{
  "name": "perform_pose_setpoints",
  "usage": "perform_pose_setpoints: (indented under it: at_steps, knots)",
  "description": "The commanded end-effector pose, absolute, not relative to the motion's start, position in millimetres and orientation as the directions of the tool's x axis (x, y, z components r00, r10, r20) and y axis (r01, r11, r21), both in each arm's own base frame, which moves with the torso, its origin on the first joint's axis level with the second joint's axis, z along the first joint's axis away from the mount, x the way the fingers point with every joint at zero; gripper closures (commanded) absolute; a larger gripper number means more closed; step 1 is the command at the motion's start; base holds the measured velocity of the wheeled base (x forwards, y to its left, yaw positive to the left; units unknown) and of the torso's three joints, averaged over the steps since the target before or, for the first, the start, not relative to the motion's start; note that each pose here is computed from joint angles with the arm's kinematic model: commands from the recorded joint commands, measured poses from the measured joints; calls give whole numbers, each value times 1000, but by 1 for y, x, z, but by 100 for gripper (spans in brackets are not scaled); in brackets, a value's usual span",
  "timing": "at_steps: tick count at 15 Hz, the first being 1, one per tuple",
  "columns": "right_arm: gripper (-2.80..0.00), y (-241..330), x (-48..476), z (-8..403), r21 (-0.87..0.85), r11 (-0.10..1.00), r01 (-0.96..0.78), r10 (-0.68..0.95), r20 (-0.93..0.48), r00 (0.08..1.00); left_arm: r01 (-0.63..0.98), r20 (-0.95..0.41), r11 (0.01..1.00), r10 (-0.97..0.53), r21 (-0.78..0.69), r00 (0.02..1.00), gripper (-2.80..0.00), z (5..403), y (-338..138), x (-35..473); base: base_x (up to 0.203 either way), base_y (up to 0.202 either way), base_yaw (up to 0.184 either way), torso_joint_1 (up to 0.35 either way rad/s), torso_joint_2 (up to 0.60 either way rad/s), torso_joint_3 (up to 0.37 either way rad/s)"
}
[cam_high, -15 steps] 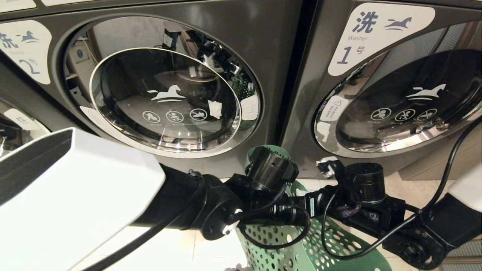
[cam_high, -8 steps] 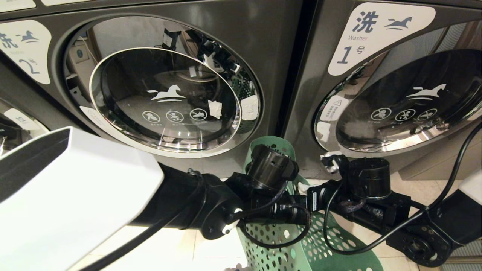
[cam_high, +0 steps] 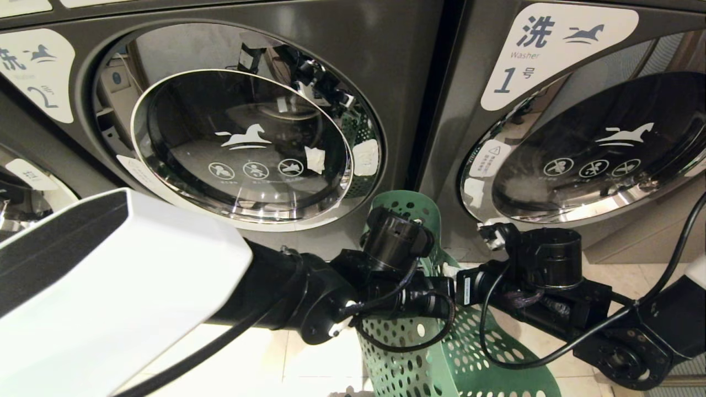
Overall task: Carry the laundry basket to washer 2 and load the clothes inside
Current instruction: Pick up the clothes basket and put it beside the washing machine
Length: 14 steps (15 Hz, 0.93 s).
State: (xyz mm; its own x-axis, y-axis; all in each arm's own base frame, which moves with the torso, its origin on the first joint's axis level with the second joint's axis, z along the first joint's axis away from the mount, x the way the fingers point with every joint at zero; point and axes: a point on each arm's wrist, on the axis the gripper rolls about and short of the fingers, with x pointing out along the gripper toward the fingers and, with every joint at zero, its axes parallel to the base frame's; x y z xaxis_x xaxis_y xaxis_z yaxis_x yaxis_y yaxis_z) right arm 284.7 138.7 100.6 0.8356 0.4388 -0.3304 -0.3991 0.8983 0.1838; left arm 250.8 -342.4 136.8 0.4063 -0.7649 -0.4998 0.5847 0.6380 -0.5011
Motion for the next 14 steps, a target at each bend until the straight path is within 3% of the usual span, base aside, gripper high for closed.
perform_pose_setpoints:
  at_steps: [1, 7, 11, 14]
  knots:
    - [0, 140, 287, 90, 188, 900, -394, 436, -356, 827, 584, -493, 636, -767, -504, 410, 0, 116, -349, 256, 0, 0, 0, 0, 0, 0]
    - [0, 144, 296, 46, 185, 898, -399, 440, -343, 830, 598, -451, 628, -777, -498, 439, 0, 90, -356, 271, 0, 0, 0, 0, 0, 0]
    - [0, 145, 304, 9, 163, 899, -406, 437, -306, 846, 641, -486, 664, -737, -386, 470, 0, 69, -345, 292, 0, 0, 0, 0, 0, 0]
    - [0, 141, 311, 4, 154, 908, -390, 420, -298, 857, 645, -519, 687, -706, -335, 482, 0, 55, -338, 302, 0, 0, 0, 0, 0, 0]
